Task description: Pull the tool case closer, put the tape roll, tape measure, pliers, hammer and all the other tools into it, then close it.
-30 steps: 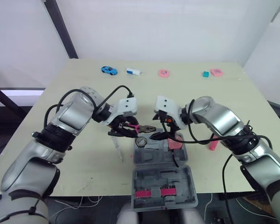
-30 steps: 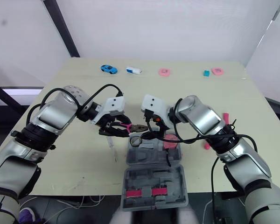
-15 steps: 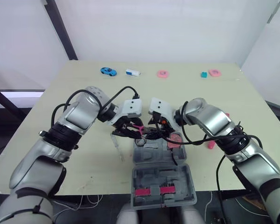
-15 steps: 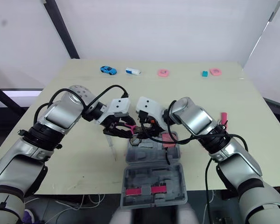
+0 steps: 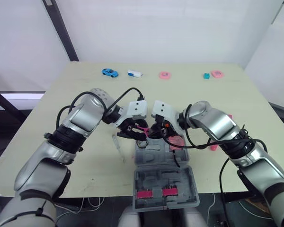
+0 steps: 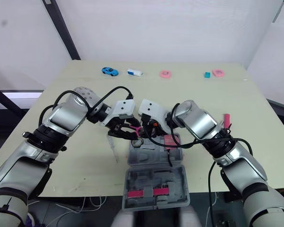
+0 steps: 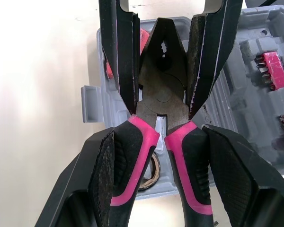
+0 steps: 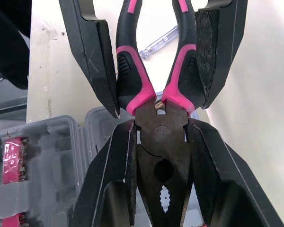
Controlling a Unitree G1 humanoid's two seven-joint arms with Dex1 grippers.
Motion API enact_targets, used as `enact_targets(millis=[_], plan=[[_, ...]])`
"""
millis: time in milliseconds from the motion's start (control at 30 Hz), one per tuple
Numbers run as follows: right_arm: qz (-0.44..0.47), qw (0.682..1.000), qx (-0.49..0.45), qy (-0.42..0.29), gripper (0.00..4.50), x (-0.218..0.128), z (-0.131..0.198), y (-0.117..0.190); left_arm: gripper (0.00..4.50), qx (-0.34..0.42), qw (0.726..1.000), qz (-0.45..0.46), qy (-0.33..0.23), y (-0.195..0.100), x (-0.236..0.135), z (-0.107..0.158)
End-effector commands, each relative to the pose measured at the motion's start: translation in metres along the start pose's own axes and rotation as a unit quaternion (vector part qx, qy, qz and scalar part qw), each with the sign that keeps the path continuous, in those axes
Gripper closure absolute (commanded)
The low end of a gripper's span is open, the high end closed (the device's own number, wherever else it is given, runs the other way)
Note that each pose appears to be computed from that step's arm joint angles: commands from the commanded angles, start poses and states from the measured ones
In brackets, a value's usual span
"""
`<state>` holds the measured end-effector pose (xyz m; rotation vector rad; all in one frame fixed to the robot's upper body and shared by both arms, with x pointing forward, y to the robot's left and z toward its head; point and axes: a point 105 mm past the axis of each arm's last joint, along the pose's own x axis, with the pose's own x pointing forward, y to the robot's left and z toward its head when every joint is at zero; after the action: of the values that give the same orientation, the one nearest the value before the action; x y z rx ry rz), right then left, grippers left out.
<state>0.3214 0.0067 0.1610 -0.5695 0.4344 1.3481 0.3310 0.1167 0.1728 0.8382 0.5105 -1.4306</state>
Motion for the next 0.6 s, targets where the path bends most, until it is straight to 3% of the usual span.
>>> enact_targets(millis=[33, 67, 133, 233, 433, 600], plan=[[-0.009, 1.000, -0.017, -0.007, 3.50, -0.004, 0.003, 0.000, 2.10, 0.029, 0.999, 0.018, -0.032, 0.003, -0.012, 0.015], [-0.010, 1.000, -0.016, -0.008, 3.50, -0.004, 0.003, 0.000, 2.10, 0.029, 0.998, 0.029, -0.038, 0.005, -0.012, 0.016], [-0.014, 1.000, -0.014, -0.010, 3.50, -0.007, 0.002, -0.001, 1.06, 0.021, 0.998, 0.039, -0.045, 0.007, -0.013, 0.015], [-0.021, 1.000, -0.005, -0.015, 3.50, -0.014, -0.003, -0.001, 0.00, 0.000, 0.996, 0.048, -0.071, 0.005, -0.016, 0.010], [-0.037, 0.999, 0.005, -0.001, 3.50, -0.037, -0.027, 0.004, 0.00, -0.055, 0.981, 0.060, -0.175, -0.016, -0.023, 0.006], [-0.048, 0.998, 0.016, 0.024, 3.50, -0.065, -0.052, 0.010, 0.00, -0.110, 0.938, 0.083, -0.317, -0.044, -0.034, -0.003]])
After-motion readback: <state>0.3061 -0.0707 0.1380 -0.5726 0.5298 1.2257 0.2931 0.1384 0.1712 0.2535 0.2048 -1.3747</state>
